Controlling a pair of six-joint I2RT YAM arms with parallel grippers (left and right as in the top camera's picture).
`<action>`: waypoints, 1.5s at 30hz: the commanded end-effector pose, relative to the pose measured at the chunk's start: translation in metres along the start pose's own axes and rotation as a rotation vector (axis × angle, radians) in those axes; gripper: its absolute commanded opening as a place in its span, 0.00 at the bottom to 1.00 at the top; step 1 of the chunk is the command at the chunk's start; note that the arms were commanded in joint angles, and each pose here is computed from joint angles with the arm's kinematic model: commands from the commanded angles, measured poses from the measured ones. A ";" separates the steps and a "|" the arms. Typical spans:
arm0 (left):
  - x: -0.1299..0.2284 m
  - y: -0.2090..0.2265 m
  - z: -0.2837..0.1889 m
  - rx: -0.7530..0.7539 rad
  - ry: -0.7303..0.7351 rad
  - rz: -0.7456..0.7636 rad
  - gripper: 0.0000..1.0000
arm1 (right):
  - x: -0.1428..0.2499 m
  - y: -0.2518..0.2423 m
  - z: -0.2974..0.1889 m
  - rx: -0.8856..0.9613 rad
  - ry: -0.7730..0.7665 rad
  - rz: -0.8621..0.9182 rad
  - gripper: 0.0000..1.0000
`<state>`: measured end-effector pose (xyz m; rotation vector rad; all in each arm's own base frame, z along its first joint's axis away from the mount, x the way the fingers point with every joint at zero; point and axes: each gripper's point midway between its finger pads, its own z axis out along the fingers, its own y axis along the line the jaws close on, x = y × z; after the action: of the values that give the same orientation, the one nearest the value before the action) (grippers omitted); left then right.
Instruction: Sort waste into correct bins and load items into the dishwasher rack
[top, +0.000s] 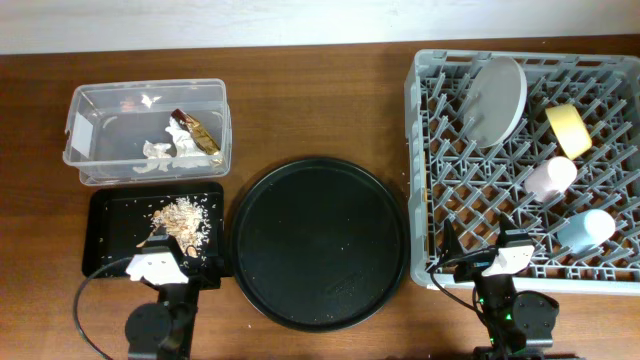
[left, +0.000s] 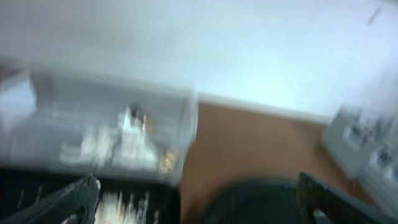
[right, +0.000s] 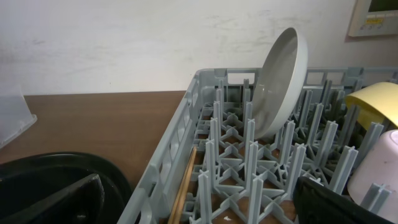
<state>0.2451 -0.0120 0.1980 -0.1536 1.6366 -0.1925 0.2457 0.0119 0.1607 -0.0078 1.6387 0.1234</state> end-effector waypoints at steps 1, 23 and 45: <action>-0.003 -0.002 0.002 0.032 -0.133 0.094 0.99 | 0.002 -0.001 0.000 0.005 0.002 -0.001 0.98; 0.041 0.005 0.003 0.026 0.014 0.113 0.99 | 0.002 -0.001 0.000 0.004 0.002 -0.001 0.98; 0.042 0.005 0.003 0.026 0.014 0.113 0.99 | 0.002 -0.001 0.000 0.005 0.002 -0.001 0.98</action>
<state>0.2458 -0.0155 0.1564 -0.0592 1.6536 -0.1344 0.2457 0.0120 0.1607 -0.0078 1.6387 0.1240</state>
